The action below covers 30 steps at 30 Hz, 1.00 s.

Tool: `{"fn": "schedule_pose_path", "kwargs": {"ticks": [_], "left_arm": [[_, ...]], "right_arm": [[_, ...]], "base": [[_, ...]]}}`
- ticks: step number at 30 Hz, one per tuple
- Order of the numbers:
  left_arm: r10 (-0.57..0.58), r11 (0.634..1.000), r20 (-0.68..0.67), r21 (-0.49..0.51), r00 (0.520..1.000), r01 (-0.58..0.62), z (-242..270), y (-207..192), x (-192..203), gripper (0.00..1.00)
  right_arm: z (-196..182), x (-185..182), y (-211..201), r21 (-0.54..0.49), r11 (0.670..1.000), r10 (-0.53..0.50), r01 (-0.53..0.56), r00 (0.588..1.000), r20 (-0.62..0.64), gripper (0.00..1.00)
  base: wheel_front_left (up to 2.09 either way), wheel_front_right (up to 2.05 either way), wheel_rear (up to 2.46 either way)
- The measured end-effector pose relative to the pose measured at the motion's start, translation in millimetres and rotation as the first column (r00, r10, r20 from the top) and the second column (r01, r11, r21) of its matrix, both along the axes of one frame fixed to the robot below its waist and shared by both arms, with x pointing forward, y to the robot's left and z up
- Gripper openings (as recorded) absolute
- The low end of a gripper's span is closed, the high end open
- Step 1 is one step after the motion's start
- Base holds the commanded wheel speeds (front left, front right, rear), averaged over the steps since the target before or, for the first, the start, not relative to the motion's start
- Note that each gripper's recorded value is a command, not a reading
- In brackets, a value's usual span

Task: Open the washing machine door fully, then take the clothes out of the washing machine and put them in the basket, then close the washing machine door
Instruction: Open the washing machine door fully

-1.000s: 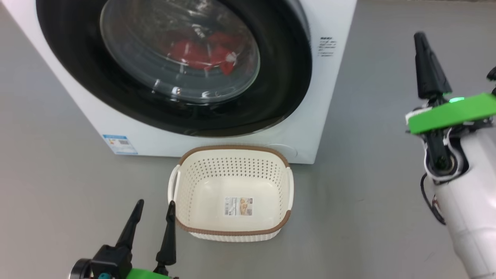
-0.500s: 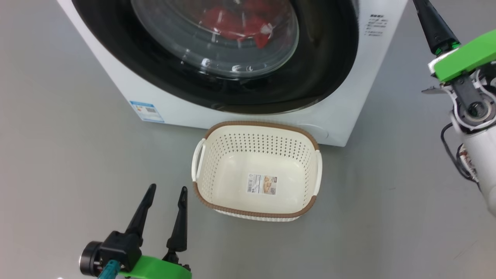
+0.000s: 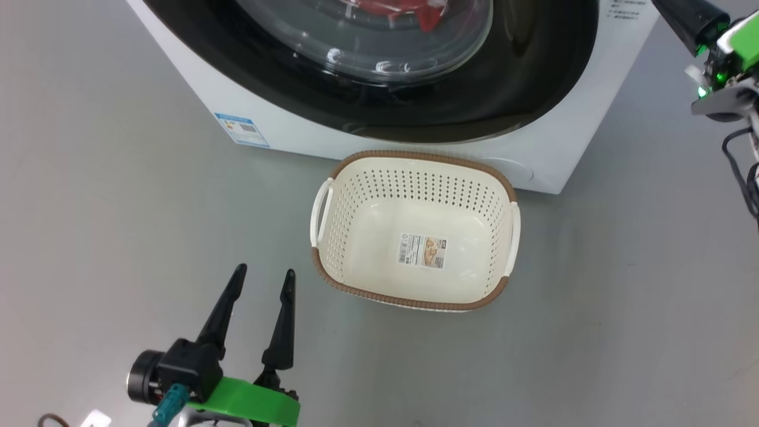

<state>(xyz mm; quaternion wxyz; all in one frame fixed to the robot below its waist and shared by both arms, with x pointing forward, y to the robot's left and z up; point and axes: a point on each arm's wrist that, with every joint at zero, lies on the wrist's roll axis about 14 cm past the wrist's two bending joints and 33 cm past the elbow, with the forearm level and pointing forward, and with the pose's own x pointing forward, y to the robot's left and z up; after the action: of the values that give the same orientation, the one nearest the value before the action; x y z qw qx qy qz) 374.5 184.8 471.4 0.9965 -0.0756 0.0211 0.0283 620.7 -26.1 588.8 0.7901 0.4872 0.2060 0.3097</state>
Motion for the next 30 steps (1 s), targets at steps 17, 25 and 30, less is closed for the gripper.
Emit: {"fn": "schedule_pose_path", "kwargs": {"ticks": [17, 25, 30], "left_arm": [[0.014, 1.0, -0.011, -0.012, 1.0, -0.014, -4.0, 5.4, 10.6, 1.0], [0.015, 1.0, -0.002, -0.012, 1.0, -0.015, -1.3, 6.5, 15.0, 1.0], [0.011, 1.0, 0.008, -0.015, 1.0, -0.011, 2.3, 5.0, 14.4, 1.0]], "right_arm": [[-15.4, 24.7, 32.9, 0.096, 0.987, 0.146, -0.133, 0.979, -0.144, 0.0], [-19.7, 28.6, 40.5, 0.06, 0.986, 0.164, -0.157, 0.976, -0.145, 0.0], [-20.4, 22.3, 43.1, 0.005, 0.984, 0.176, -0.177, 0.976, -0.132, 0.0]], "base": [[0.0, 0.0, 0.0], [0.0, 0.0, 0.0], [0.0, 0.0, 0.0]]}}
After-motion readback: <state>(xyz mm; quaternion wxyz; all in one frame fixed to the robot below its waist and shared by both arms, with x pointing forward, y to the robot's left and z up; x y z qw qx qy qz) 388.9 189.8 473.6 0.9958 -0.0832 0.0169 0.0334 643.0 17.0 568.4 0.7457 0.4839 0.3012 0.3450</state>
